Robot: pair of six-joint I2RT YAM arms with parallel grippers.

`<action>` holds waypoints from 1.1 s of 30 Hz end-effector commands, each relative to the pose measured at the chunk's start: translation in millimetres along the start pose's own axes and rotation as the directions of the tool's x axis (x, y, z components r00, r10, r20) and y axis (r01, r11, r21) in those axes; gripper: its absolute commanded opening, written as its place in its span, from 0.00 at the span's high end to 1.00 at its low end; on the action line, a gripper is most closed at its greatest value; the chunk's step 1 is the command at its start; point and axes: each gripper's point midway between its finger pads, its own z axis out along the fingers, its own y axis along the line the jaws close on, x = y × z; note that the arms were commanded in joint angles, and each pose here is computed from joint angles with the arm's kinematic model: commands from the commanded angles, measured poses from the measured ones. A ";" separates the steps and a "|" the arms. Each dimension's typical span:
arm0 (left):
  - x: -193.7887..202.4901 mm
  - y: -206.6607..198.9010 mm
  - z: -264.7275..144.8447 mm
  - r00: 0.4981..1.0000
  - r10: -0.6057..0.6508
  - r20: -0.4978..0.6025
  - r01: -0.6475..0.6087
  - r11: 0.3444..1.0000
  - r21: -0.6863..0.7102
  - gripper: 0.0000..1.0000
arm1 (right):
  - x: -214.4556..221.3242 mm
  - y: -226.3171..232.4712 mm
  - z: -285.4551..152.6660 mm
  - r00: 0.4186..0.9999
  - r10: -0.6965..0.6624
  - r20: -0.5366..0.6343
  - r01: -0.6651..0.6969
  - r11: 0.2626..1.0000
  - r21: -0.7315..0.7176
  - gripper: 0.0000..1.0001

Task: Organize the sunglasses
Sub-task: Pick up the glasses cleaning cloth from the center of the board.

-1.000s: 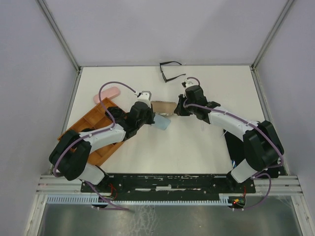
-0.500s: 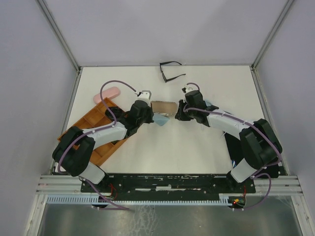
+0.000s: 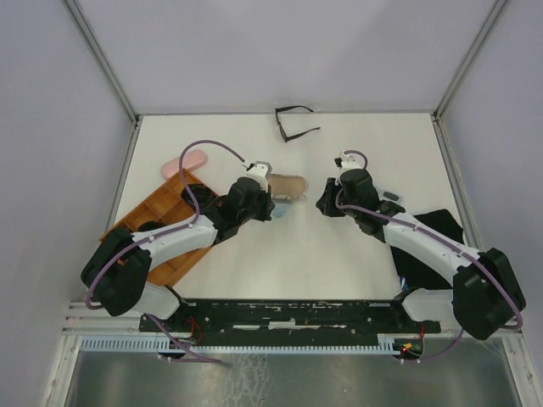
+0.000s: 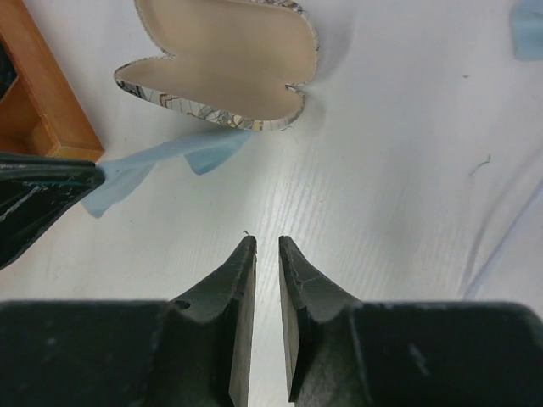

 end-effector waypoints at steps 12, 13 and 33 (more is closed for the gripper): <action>-23.2 -115.7 -51.0 0.997 0.057 0.043 -0.062 0.989 0.137 0.97 | -1.7 -42.6 -64.1 0.988 -0.032 0.149 0.008 0.987 0.162 0.75; -22.2 -122.4 -53.3 0.998 0.053 0.040 -0.059 0.987 0.148 0.97 | -0.4 -45.3 -67.0 0.988 -0.032 0.153 0.006 0.985 0.171 0.75; 39.1 -224.2 -84.5 0.988 0.042 -0.149 0.015 0.932 0.361 0.97 | 12.7 -64.4 -91.9 0.984 -0.014 0.178 -0.026 0.974 0.223 0.76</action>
